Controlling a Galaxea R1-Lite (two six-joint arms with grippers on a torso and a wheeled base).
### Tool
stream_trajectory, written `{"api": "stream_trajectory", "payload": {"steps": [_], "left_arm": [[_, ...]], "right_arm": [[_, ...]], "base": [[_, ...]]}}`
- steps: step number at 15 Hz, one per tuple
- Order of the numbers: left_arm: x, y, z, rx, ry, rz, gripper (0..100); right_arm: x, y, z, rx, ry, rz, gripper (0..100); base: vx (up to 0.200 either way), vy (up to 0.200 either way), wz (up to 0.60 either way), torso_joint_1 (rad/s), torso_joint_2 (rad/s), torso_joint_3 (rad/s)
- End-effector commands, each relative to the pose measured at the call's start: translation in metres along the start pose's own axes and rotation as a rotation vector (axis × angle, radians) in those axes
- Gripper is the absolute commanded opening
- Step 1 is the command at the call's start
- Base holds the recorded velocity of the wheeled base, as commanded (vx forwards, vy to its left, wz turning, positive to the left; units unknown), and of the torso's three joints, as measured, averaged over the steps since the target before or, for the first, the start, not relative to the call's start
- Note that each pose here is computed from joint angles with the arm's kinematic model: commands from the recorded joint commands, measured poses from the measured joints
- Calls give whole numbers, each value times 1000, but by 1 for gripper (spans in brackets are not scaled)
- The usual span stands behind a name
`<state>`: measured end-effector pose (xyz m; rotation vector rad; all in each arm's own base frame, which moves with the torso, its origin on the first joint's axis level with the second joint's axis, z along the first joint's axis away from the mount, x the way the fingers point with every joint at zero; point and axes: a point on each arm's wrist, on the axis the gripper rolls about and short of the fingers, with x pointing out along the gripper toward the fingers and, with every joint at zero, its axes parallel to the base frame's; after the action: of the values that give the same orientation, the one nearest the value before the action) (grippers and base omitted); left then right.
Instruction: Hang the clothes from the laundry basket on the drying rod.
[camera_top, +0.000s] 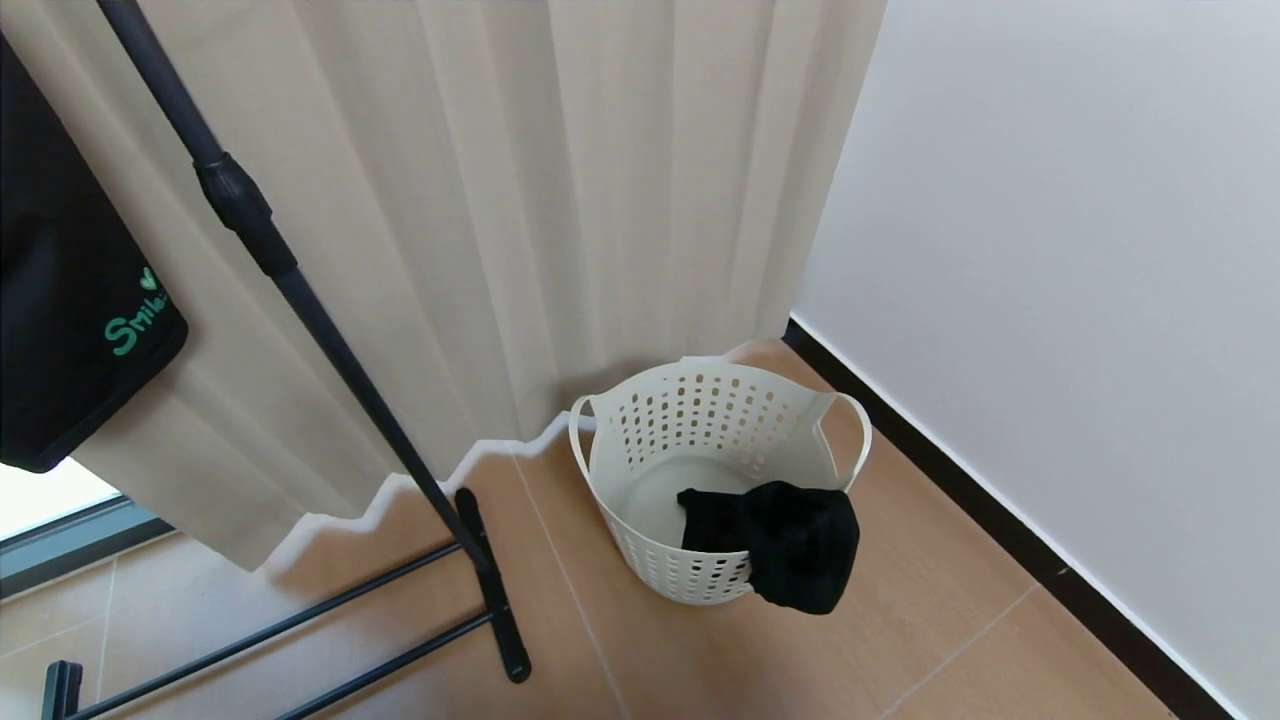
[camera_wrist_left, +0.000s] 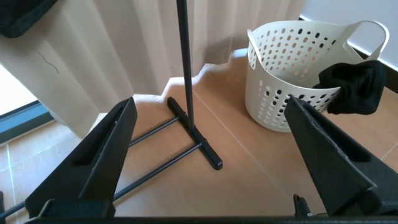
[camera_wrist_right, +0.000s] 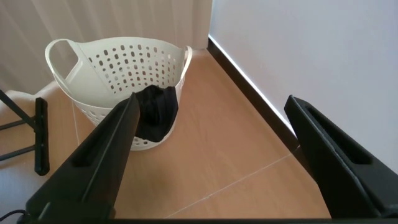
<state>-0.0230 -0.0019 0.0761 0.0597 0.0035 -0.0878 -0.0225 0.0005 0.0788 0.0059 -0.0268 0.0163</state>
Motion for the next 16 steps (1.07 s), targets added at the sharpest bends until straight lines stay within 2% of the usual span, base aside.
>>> {"api": "stream_trajectory", "payload": {"steps": [1,16], "left_arm": [[0,0,0,0,2,0,100],[0,0,0,-2,3,-1,100]], "right_arm": [[0,0,0,0,1,-1,100],[0,0,0,0,1,1,100]], "base": [[0,0,0,2,2,-198],[0,0,0,2,3,-199]]}}
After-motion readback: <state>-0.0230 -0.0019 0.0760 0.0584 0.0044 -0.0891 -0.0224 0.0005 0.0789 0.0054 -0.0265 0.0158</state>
